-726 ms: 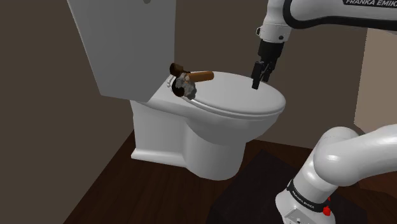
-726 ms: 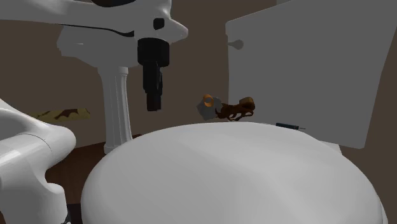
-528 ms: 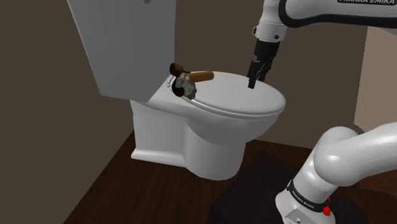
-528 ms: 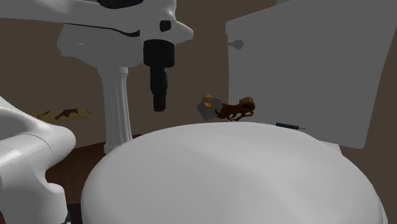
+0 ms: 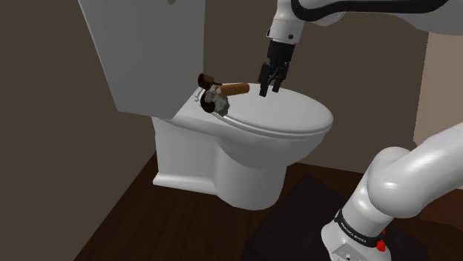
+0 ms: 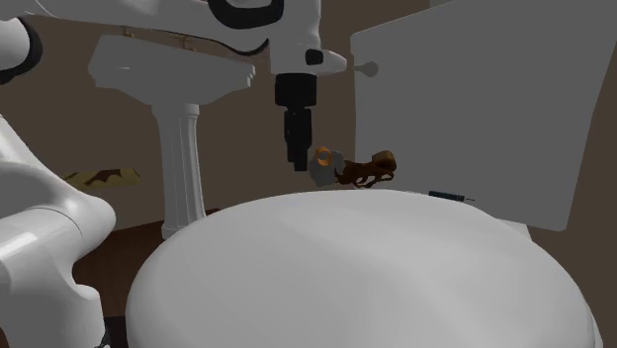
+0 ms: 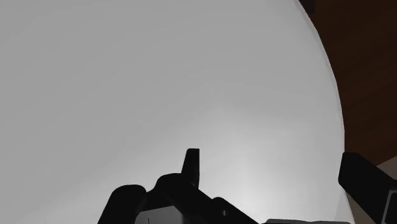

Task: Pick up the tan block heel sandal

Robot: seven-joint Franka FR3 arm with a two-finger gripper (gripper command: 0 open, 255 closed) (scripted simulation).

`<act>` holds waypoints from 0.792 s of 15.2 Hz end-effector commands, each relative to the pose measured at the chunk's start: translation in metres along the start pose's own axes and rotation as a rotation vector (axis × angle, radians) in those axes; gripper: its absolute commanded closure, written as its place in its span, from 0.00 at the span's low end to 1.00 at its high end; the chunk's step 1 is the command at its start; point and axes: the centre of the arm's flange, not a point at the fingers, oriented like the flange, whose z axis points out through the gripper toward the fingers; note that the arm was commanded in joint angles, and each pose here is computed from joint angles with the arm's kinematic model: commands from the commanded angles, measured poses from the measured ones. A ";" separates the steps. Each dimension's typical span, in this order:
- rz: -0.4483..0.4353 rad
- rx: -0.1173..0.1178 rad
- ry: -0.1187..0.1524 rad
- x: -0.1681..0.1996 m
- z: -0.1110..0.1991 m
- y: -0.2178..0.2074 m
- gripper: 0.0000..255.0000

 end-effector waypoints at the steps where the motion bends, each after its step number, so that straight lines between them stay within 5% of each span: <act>1: -0.013 0.038 0.006 0.023 0.001 -0.011 0.00; 12: -0.083 0.240 0.036 0.137 -0.006 -0.063 0.00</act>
